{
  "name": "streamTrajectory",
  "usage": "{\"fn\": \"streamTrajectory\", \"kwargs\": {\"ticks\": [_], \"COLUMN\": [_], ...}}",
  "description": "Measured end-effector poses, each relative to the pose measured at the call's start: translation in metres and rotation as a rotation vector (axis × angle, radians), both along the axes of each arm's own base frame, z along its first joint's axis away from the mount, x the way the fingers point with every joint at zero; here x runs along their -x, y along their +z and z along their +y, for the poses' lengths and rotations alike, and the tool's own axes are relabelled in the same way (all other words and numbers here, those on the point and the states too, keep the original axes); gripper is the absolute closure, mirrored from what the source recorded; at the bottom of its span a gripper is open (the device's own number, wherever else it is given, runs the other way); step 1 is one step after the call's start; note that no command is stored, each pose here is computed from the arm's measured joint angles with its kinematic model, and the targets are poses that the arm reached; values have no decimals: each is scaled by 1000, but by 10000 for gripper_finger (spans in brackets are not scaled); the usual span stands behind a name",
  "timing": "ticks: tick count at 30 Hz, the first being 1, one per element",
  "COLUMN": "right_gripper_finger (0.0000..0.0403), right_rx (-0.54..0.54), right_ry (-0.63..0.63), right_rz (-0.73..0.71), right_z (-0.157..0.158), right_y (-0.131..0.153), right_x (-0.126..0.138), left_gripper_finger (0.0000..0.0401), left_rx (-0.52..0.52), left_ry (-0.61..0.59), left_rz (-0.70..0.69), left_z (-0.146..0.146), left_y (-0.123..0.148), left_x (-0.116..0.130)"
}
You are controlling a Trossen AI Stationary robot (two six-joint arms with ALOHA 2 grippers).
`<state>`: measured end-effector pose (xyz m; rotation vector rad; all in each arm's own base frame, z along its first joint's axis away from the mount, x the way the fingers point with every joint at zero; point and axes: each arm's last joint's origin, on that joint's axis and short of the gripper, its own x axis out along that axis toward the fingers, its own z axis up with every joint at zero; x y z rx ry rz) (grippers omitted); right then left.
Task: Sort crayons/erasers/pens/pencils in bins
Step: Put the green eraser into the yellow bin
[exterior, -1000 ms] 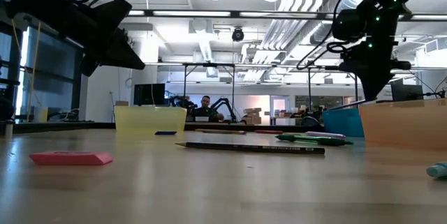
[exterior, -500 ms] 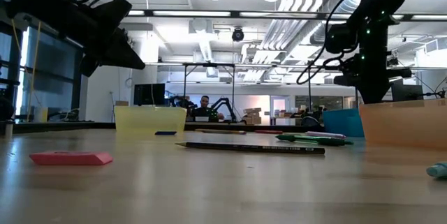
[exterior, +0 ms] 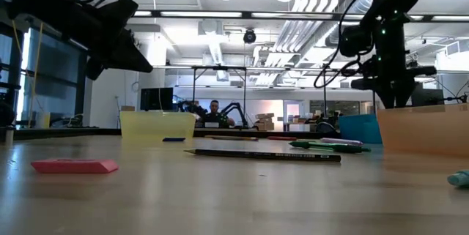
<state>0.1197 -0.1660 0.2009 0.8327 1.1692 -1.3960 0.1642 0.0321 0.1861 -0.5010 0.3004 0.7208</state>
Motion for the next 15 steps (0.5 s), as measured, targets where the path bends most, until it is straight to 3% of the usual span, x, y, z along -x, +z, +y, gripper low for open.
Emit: {"fn": "streamTrajectory", "kwargs": {"ticks": [5, 11, 15], "right_gripper_finger": [307, 392, 385], "right_rx": [49, 155, 285], "right_ry": [93, 271, 411], "right_rz": [-44, -411, -601], "right_z": [7, 35, 52], "right_y": [32, 67, 73], "right_x": [-9, -33, -51], "left_gripper_finger": [401, 401, 401], "left_rx": [-2, 37, -6], "left_ry": [-100, -146, -212], "left_rz": [44, 36, 56], "left_z": [2, 6, 8], "left_y": [-1, -2, -1], "left_x": [0, 0, 0]}}
